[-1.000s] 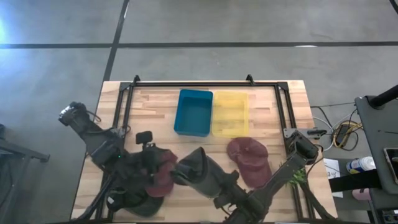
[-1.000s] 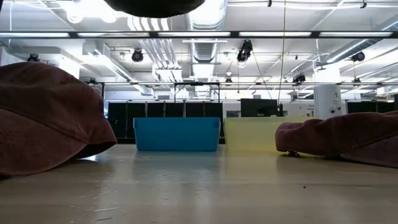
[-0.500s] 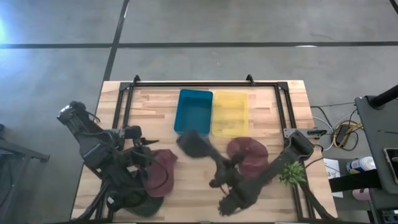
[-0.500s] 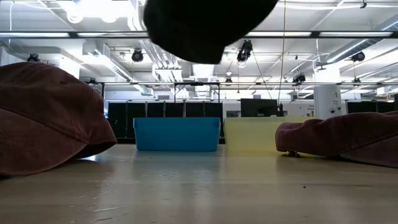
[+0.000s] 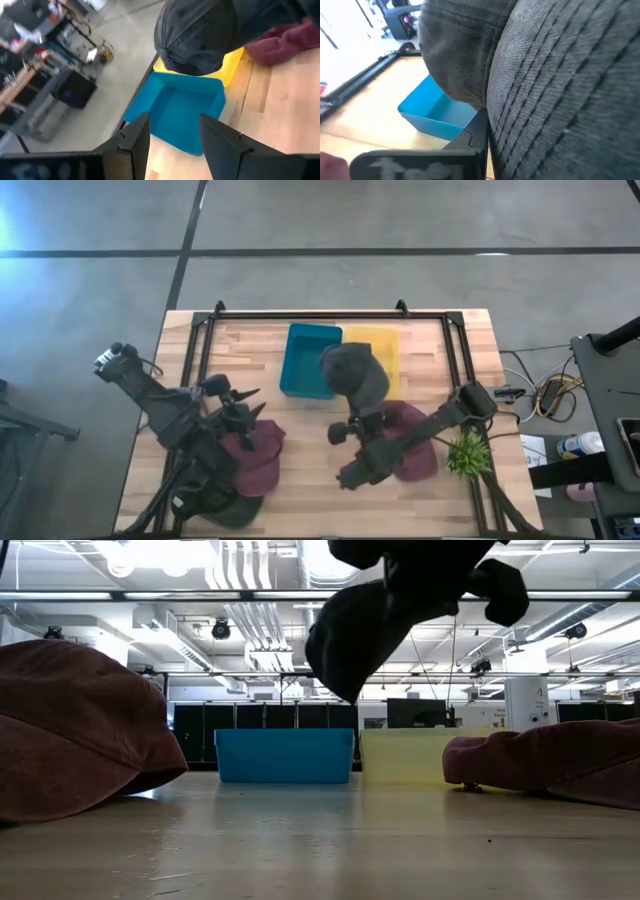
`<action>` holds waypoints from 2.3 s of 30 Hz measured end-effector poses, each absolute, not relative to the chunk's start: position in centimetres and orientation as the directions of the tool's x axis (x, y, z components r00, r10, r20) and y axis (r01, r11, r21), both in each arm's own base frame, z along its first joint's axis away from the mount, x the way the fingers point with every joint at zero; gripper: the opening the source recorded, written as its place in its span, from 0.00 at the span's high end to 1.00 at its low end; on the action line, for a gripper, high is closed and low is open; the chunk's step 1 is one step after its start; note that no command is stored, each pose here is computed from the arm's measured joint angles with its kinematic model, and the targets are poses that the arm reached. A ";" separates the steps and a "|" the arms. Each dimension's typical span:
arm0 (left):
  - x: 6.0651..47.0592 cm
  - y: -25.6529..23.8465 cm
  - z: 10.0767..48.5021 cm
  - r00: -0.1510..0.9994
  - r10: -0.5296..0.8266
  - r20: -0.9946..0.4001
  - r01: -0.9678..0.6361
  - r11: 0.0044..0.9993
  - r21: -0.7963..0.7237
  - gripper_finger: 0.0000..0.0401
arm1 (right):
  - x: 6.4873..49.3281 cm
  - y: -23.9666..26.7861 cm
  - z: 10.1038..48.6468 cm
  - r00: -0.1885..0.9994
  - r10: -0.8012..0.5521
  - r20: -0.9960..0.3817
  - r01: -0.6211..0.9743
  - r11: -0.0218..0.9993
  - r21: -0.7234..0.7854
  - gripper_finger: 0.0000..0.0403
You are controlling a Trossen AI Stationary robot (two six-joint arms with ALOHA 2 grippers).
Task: Pick & Place hat
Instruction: Put the right black cap into the yellow bin
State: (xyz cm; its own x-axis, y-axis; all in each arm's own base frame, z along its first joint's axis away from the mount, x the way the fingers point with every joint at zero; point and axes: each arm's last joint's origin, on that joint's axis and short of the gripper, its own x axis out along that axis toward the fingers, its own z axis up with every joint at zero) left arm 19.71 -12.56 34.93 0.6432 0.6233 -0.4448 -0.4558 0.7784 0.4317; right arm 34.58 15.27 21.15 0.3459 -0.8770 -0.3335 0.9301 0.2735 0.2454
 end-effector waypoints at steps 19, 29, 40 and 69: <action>24.7 -5.8 34.7 0.840 -0.007 -0.542 -0.089 0.984 -0.151 0.60 | 30.8 7.8 23.5 0.177 -0.867 -0.466 0.941 0.010 0.339 0.94; 25.7 -1.1 35.1 0.889 0.044 -0.456 -0.109 0.987 -0.118 0.60 | 29.2 2.8 20.7 0.218 -0.792 -0.570 0.776 -0.213 0.593 0.94; 26.1 -0.6 34.7 0.880 0.061 -0.471 -0.129 0.985 -0.114 0.60 | 30.4 -0.9 16.7 0.209 -0.762 -0.613 0.669 -0.345 0.658 0.94; 26.9 -0.3 34.8 0.901 0.053 -0.430 -0.126 0.982 -0.142 0.60 | 29.6 -3.2 19.5 0.353 -0.441 -0.825 0.652 -0.517 0.555 0.78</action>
